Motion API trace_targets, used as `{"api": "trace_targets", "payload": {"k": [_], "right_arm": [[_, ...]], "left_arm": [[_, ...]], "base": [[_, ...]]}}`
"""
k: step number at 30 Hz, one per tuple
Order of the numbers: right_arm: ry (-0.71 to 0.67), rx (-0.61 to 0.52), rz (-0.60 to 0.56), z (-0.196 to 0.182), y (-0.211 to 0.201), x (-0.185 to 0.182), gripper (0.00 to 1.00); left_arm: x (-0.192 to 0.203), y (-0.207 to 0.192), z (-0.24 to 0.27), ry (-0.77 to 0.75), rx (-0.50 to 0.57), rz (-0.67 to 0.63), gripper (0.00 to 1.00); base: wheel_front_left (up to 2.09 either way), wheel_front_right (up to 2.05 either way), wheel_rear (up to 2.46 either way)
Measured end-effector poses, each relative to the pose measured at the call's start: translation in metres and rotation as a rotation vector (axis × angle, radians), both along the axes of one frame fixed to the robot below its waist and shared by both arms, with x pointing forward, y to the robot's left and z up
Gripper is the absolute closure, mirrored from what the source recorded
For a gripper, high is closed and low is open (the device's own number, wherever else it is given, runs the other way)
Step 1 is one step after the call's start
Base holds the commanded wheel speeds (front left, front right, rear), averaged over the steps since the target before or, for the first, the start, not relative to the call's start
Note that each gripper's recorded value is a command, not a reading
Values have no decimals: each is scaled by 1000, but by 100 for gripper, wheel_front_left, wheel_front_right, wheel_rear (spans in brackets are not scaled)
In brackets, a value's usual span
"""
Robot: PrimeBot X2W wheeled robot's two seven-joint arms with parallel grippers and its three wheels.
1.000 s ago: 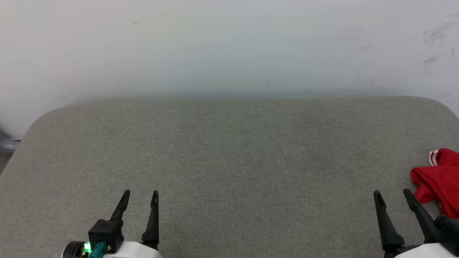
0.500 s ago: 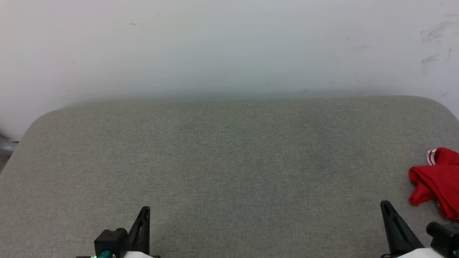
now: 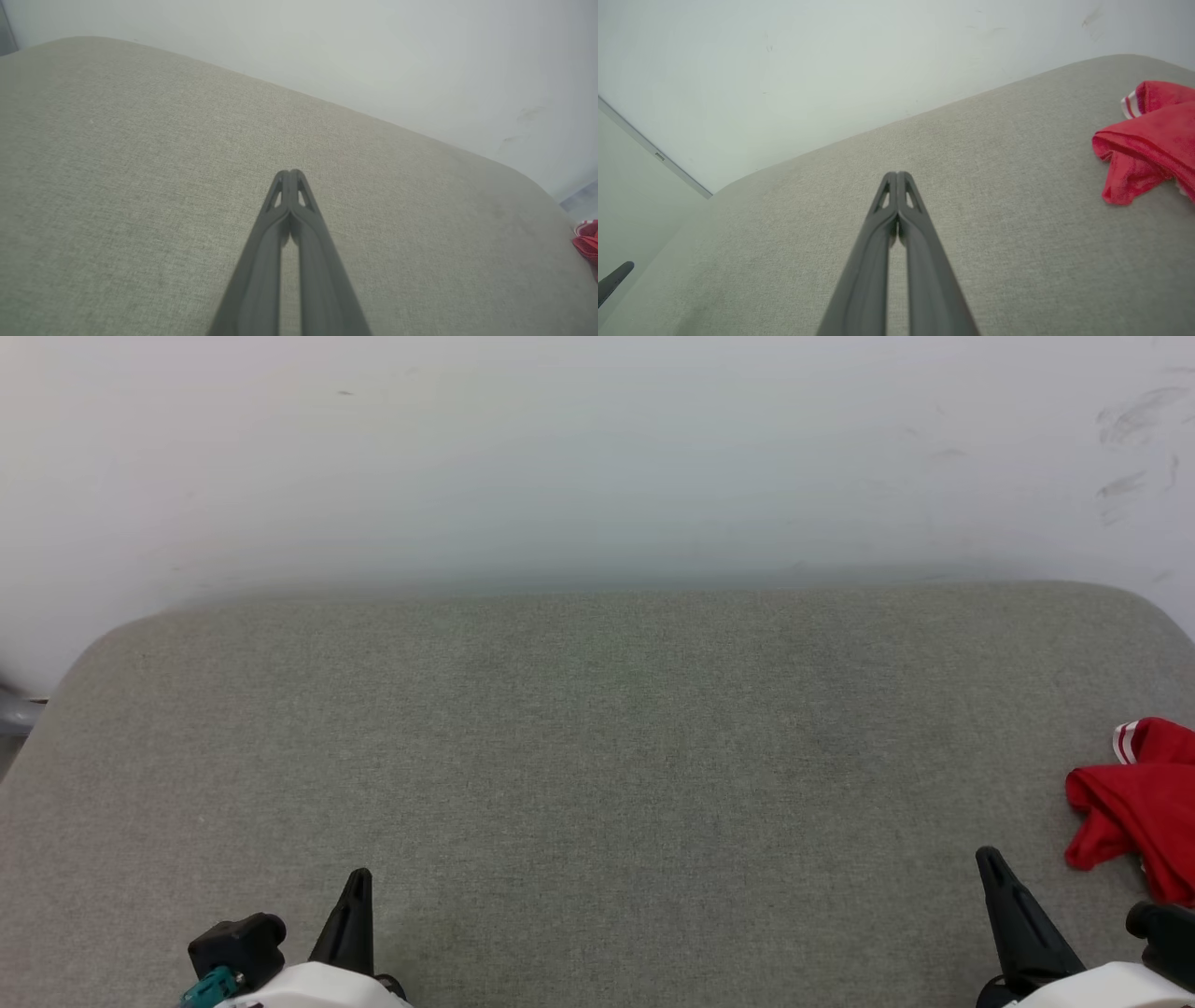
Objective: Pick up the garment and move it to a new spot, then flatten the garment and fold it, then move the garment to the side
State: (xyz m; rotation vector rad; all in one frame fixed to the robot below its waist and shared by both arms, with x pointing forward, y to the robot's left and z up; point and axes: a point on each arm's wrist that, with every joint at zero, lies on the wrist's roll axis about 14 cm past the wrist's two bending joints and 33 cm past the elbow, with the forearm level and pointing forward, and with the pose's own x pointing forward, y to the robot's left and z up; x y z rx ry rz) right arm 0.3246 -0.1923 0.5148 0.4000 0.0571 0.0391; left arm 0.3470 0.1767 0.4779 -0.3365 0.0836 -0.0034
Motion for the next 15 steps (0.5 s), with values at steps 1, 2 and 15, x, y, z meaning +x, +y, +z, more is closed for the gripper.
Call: {"api": "trace_targets", "payload": {"k": [1,2,15], "right_arm": [[0,16,0,0,0,1,100],[0,35,1,-1,0,2,100],[-7,244,-2,-1,1,13,100]], "left_arm": [[1,1,0,4,-19,4,100],[2,1,0,6,-37,6,100],[10,7,1,35,-251,43,100]], "base": [[0,0,0],[0,0,0],[0,0,0]]}}
